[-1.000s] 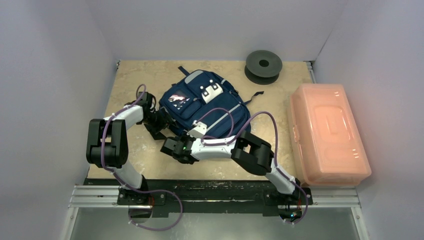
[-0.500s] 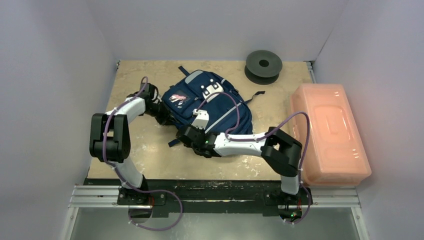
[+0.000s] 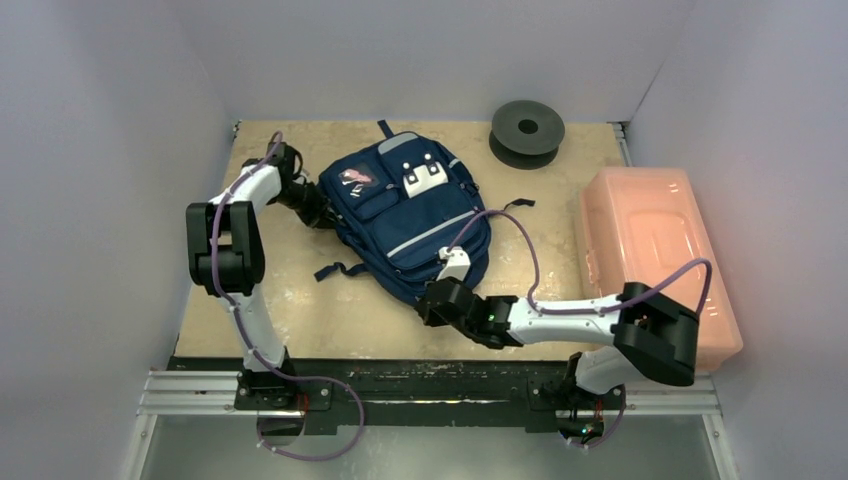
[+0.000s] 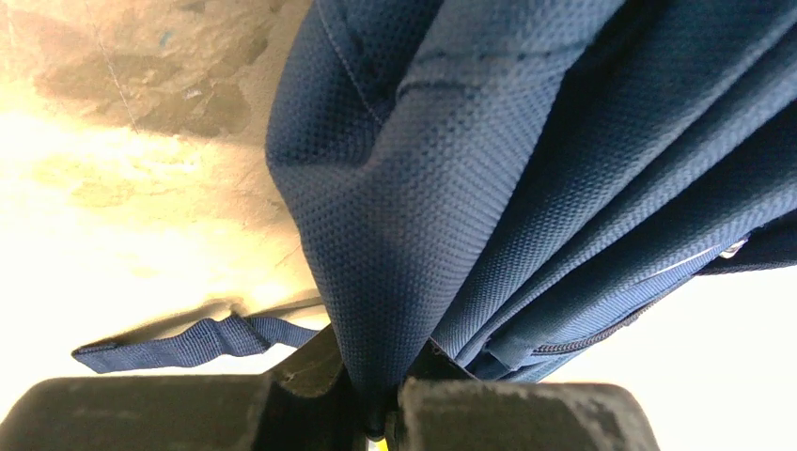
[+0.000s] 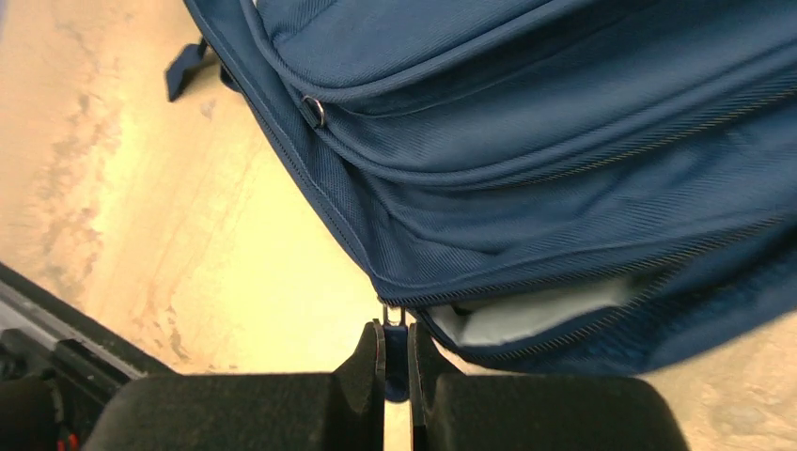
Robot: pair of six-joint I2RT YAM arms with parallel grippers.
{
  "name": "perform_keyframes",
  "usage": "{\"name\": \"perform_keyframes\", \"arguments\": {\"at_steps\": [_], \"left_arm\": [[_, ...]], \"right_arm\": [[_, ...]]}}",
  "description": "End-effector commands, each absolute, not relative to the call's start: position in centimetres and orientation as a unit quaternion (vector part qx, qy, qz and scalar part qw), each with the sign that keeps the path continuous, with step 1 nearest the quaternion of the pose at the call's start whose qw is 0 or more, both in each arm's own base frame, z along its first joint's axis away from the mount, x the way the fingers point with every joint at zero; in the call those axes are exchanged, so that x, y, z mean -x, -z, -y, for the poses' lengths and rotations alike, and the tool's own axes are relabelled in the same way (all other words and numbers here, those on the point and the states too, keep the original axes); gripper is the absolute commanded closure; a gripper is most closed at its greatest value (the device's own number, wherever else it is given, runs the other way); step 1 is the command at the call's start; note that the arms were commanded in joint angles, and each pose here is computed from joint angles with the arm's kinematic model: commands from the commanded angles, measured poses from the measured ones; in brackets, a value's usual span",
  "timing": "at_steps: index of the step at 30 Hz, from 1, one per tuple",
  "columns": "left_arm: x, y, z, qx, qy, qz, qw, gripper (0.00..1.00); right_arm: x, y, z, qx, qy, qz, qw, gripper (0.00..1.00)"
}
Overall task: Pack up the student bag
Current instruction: Zip the student bag at the center of the board.
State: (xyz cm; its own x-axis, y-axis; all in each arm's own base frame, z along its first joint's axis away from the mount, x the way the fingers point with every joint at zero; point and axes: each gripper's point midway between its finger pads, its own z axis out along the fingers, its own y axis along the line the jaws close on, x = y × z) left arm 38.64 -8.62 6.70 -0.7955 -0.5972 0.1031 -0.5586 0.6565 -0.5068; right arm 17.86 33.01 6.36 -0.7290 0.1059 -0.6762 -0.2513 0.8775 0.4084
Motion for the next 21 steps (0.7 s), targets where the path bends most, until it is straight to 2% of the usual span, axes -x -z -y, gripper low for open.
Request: {"name": "perform_keyframes", "arguments": {"at_steps": [1,2,3,4,5,7,9,12,18,19,21], "left_arm": [[-45.7,-10.0,1.4,0.317,0.239,-0.897,0.195,1.0],[-45.2,-10.0,1.4,0.315,0.239,-0.898,0.193,1.0],[-44.8,-10.1,1.6,0.316,0.241,-0.897,0.193,0.88],[-44.1,-10.3,1.7,0.32,0.244,-0.895,0.195,0.65],[-43.3,-10.5,1.8,0.326,0.248,-0.891,0.193,0.51],[-41.5,-11.6,2.6,0.331,0.266,-0.885,0.189,0.4],[-39.1,-12.6,3.8,0.331,0.279,-0.883,0.185,0.38],[-33.9,-13.3,6.1,0.34,0.299,-0.876,0.163,0.37],[-25.8,-11.2,17.3,0.292,0.402,-0.854,0.152,0.37],[-25.4,-11.1,18.5,0.29,0.416,-0.848,0.156,0.37],[-25.0,-10.8,20.3,0.278,0.436,-0.839,0.17,0.39]], "right_arm": [[-15.7,-3.7,-27.0,0.065,-0.17,-0.922,0.343,1.0],[-16.0,-3.7,-26.4,0.064,-0.162,-0.921,0.349,1.0],[-16.3,-3.7,-26.1,0.064,-0.16,-0.919,0.353,1.0],[-16.5,-3.5,-26.0,0.068,-0.159,-0.918,0.356,1.0],[-16.7,-3.3,-26.1,0.084,-0.154,-0.917,0.359,1.0],[-16.9,-3.6,-27.6,0.129,-0.166,-0.907,0.366,1.0],[-16.7,-5.0,-30.0,0.164,-0.226,-0.883,0.378,1.0],[-16.3,-6.0,-31.4,0.193,-0.256,-0.868,0.378,1.0],[-16.4,-3.3,-30.5,0.202,-0.206,-0.889,0.356,1.0],[-16.5,-2.9,-30.3,0.19,-0.205,-0.891,0.358,0.97],[-16.8,-2.2,-30.0,0.175,-0.198,-0.894,0.363,0.84]]}}
